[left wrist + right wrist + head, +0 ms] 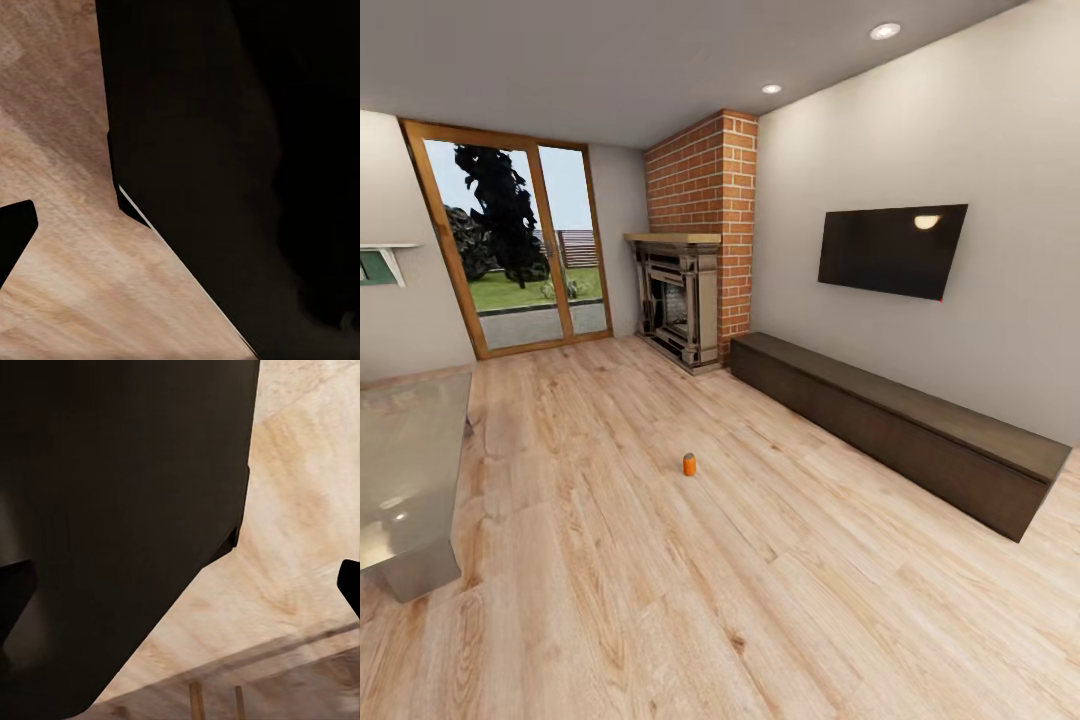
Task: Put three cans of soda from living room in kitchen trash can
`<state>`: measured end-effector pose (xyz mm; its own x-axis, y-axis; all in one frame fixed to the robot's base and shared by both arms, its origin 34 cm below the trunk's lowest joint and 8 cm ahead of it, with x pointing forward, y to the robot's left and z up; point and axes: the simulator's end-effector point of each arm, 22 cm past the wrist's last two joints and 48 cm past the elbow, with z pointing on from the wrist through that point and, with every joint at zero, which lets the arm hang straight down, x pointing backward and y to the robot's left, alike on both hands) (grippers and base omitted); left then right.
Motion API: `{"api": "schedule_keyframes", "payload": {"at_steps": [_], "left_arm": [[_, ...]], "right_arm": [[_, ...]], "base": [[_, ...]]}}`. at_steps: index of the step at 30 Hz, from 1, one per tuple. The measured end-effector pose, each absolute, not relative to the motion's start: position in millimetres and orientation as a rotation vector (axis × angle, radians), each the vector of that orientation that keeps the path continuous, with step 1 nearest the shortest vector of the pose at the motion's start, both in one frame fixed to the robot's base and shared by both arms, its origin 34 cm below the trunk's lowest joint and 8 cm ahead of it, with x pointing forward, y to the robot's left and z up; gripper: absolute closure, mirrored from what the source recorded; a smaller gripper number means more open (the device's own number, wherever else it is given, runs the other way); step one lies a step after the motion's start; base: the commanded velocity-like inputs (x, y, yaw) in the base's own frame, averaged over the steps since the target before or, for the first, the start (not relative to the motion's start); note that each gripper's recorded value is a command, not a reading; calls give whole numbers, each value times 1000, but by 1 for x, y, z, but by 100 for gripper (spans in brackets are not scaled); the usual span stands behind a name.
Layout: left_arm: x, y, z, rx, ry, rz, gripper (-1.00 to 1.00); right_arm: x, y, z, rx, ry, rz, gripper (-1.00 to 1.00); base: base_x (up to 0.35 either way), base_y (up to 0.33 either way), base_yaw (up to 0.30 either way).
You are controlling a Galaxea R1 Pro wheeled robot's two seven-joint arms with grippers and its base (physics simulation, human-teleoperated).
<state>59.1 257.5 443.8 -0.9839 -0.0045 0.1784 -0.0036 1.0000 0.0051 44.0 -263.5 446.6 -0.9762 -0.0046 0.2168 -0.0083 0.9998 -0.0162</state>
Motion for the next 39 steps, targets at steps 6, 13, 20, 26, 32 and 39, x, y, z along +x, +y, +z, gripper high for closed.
{"api": "schedule_keyframes", "payload": {"at_steps": [6, 13, 20, 26, 32, 39], "left_arm": [[78, 264, 442, 8, -2999, -25, -100], [131, 276, 438, 13, -3092, -59, -100], [455, 274, 534, 18, -3770, -65, -100], [523, 274, 597, 48, -3966, -49, -100], [570, 272, 660, 63, -4132, -28, -100], [597, 276, 719, 98, -4303, -6, -100]], "right_arm": [[61, -270, 444, 5, -2957, 38, -100], [109, -301, 440, 2, -3061, 98, -100], [368, -325, 498, 55, -3726, 186, -100], [440, -322, 544, 113, -3918, 157, -100], [508, -313, 605, 287, -4095, 4, -100], [545, -331, 655, 340, -4214, -37, -100]], "base": [[0, 0, 0], [0, 0, 0], [0, 0, 0], [0, 0, 0], [0, 0, 0], [0, 0, 0]]}}
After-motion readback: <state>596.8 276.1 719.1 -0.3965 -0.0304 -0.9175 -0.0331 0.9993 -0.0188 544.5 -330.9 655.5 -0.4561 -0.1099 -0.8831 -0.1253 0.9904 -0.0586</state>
